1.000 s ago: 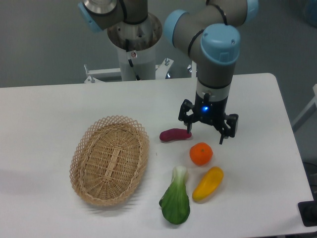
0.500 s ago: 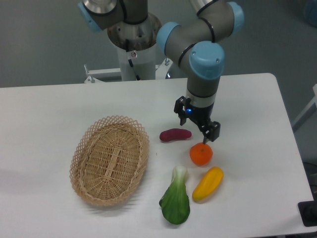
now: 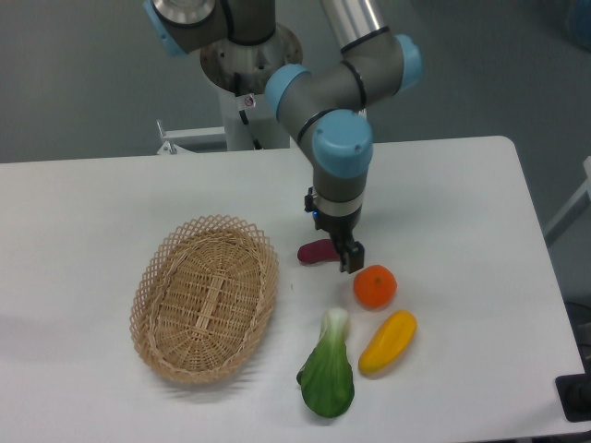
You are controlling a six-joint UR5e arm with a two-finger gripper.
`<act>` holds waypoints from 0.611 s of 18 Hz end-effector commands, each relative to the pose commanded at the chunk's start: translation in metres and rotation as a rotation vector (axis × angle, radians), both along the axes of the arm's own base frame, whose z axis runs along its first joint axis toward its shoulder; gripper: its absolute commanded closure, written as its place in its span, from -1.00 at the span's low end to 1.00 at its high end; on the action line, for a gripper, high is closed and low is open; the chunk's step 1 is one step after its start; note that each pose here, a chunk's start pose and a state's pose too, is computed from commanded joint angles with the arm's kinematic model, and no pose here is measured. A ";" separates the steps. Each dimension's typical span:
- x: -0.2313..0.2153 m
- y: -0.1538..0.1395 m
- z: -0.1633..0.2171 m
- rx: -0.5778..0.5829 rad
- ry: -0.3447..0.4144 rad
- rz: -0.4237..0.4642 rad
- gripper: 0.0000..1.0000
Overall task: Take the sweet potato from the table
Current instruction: 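Lower the gripper over the sweet potato and close on it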
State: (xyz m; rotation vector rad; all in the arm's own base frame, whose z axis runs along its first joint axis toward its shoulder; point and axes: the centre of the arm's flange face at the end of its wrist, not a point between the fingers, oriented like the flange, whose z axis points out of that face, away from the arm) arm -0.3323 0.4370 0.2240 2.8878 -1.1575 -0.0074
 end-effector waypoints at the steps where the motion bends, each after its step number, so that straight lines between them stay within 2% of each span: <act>1: 0.004 -0.001 -0.006 -0.021 0.003 -0.005 -1.00; 4: 0.012 0.000 -0.019 -0.049 0.039 -0.025 -1.00; 11: 0.021 -0.006 -0.035 -0.048 0.041 -0.023 -1.00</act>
